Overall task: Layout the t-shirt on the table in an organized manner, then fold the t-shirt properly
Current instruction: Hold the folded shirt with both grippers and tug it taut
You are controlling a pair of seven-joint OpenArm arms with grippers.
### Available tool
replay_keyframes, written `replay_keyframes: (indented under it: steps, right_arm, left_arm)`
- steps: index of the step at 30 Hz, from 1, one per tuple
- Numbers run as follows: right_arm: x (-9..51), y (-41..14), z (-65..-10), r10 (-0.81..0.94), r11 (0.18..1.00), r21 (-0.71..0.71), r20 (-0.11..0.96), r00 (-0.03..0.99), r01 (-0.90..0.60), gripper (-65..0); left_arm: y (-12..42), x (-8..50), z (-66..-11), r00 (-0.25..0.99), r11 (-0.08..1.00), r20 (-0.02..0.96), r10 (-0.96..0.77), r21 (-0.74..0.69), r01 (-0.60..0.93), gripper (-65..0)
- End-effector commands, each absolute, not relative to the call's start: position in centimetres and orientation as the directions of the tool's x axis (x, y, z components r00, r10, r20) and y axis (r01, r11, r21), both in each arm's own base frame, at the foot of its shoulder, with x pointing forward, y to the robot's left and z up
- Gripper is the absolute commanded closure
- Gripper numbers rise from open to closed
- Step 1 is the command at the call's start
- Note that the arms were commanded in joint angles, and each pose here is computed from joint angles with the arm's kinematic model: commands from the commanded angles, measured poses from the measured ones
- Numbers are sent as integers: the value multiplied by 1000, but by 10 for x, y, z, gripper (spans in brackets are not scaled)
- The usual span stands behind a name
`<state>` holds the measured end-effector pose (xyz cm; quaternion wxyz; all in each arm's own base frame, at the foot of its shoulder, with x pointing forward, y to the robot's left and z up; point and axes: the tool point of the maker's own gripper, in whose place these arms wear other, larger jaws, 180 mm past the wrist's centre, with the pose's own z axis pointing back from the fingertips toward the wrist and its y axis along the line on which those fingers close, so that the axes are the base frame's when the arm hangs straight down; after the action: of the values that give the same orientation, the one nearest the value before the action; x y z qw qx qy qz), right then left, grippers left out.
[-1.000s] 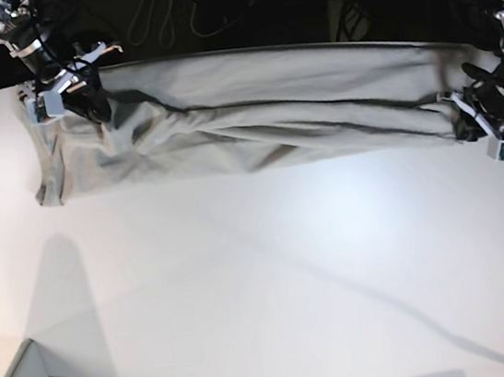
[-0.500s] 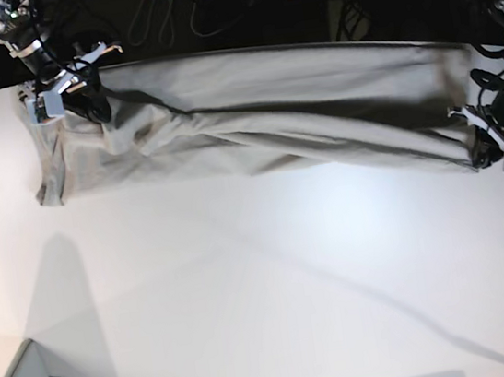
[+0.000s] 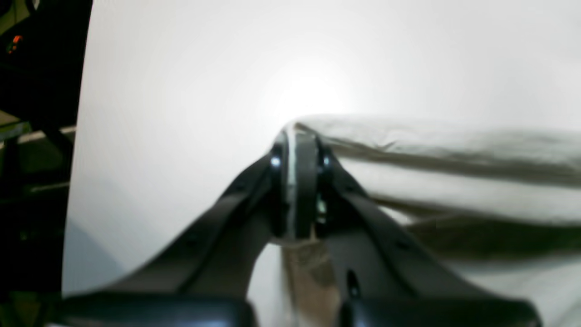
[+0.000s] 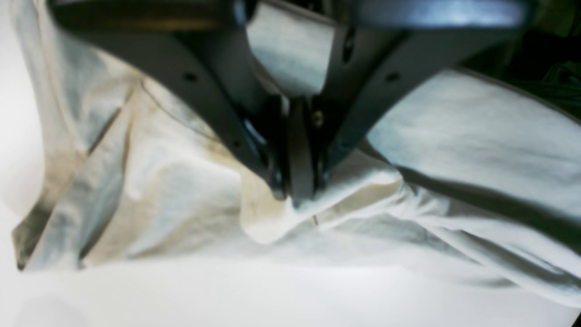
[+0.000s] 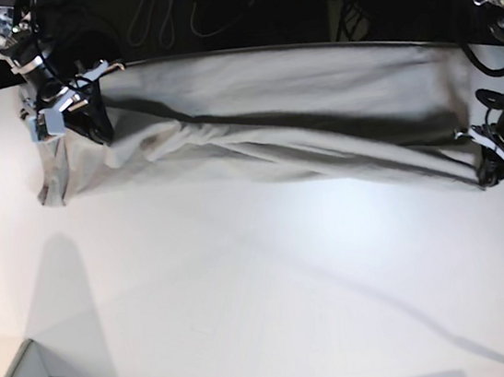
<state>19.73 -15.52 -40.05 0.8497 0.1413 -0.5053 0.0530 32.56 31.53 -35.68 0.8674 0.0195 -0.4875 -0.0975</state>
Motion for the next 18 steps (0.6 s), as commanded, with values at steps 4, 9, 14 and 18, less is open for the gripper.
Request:
replay_keyframes:
  steps: [4, 9, 14, 18]
  right_arm:
    - [202, -156, -388, -64, 951, 188, 896, 440, -245, 0]
    - [202, -156, -388, -65, 951, 189, 896, 440, -244, 0]
    - [202, -156, -388, -67, 951, 190, 896, 439, -244, 0]
    - [204, -166, -382, -61, 959, 170, 905, 421, -226, 0]
  left_arm:
    - [319, 321, -330, 430, 983, 885, -178, 141, 117, -2]
    - [318, 294, -321, 404, 989, 904, -137, 104, 104, -2]
    - [323, 272, -333, 437, 995, 895, -93, 63, 83, -2]
    - [324, 265, -341, 413, 997, 909, -58, 31, 71, -2]
